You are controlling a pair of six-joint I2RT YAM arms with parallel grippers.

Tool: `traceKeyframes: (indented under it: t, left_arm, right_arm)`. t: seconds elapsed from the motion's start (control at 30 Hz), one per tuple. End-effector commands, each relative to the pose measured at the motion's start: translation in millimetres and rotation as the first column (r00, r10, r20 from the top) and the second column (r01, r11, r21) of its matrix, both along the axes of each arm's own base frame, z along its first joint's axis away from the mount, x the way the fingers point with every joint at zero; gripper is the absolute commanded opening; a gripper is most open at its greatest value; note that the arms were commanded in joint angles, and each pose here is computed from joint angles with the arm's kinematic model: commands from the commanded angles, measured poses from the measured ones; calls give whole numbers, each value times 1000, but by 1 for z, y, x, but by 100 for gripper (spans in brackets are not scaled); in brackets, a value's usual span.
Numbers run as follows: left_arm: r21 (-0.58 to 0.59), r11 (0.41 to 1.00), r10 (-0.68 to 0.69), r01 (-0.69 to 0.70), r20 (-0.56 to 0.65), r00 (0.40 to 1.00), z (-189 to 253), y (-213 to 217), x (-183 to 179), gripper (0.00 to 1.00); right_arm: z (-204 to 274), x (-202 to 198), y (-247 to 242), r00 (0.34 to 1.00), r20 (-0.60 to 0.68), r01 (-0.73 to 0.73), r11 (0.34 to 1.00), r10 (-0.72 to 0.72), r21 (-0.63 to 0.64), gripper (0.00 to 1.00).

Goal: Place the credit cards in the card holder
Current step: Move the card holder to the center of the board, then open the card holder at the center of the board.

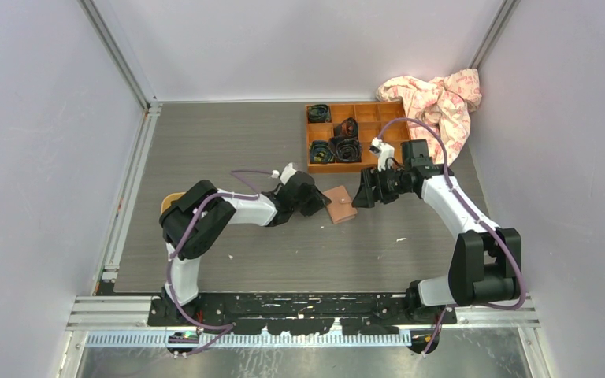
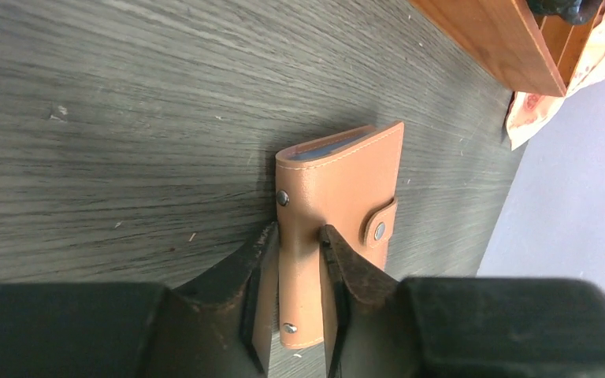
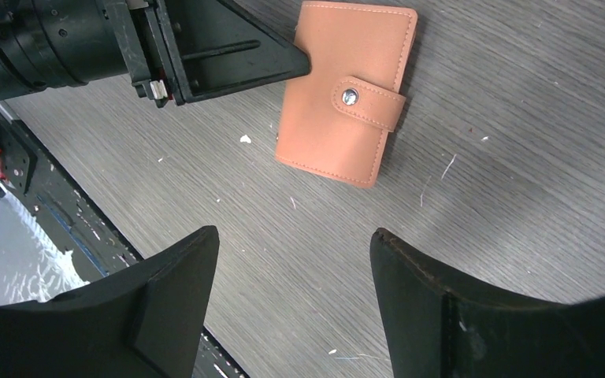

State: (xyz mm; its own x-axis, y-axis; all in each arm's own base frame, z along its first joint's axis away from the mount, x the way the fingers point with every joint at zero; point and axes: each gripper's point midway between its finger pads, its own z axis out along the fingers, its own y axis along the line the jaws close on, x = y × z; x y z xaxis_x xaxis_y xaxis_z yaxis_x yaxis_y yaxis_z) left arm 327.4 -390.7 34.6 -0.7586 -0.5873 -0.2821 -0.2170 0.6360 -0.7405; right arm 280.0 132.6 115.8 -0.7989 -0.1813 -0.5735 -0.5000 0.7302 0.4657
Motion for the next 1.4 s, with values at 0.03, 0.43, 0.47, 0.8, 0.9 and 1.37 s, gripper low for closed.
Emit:
traceKeyframes:
  t: [0.03,0.43,0.47,0.8,0.9,1.37]
  left_arm:
    - [46,999,-25,23,43,999,-11,4,0,17]
    - [144,989,-48,28,134,990,3,46,-48,0]
    - [143,990,-37,18,131,991,3,50,-56,0]
    - [61,998,-35,29,97,995,-6,57,-100,0]
    - [50,998,-37,31,118,992,-1,60,-101,0]
    - [21,994,-108,106,112,988,2,54,-112,0]
  right_arm:
    - [10,14,4,996,79,-44,999,46,-31,75]
    - [-16,-7,27,943,147,-268,944,298,-194,62]
    - [-16,-11,34,931,156,-298,933,331,-200,61]
    - [-30,-54,87,787,188,-549,806,588,-221,50]
    - [-42,-60,89,763,163,-579,773,626,-259,52]
    - [-70,-48,97,735,131,-539,691,665,-481,59]
